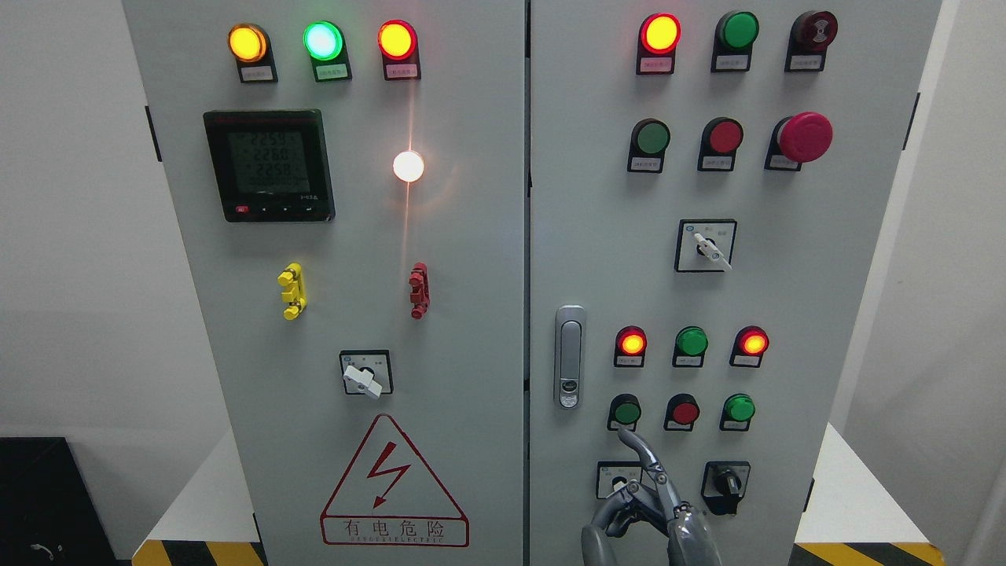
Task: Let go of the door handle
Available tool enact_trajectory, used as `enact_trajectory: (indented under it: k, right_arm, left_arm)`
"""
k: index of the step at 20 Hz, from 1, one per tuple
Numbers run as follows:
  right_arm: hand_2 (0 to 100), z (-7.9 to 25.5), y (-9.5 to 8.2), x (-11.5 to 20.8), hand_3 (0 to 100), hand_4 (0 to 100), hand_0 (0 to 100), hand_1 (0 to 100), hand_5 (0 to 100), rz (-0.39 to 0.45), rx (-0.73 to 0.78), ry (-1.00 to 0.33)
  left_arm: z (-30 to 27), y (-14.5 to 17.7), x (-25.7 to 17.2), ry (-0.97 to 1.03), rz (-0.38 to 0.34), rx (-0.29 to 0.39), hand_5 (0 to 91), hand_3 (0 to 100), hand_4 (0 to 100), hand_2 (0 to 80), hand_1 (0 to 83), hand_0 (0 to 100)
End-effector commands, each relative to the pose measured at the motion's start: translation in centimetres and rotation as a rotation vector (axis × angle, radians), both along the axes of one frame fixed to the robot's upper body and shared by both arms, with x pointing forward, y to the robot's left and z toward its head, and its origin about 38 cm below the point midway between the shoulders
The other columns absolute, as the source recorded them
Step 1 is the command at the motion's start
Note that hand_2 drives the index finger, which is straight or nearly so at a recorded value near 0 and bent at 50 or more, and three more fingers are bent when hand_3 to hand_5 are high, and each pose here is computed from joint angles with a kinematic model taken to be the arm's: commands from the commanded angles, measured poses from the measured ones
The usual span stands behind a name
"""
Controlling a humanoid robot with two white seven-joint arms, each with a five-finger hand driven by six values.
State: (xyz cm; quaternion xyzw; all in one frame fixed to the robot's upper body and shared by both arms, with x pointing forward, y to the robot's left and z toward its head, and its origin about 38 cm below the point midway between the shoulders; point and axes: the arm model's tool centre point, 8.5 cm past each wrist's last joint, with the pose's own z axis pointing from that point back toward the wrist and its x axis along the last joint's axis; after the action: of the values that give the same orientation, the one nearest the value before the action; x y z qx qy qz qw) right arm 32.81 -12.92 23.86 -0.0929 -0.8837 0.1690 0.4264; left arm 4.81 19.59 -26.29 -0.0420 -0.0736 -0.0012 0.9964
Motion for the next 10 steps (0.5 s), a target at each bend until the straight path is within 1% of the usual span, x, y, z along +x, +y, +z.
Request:
enact_trajectory:
  k: [1,5,10]
  right_arm:
    - [0,1.4,0.4,0.8,90,94,52,36,100,-0.096,-0.103,-0.049]
    - [0,2.3,0.8,1.5,95,99,52,35,100,-0.166,-0.141,-0.054]
    - [0,2.2,1.0,1.9,97,100,53,34,100,-0.269,-0.254,-0.074]
  left_arm:
    - [0.0,0.0,0.0,-0.001,0.000,-0.001,0.0,0,0,0.0,55.6,12]
    - [0.0,0.0,0.0,-0.001,0.000,-0.001,0.0,0,0,0.0,55.6,12]
    - [0.0,0.0,0.0,-0.001,0.000,-0.001,0.0,0,0,0.0,55.6,12]
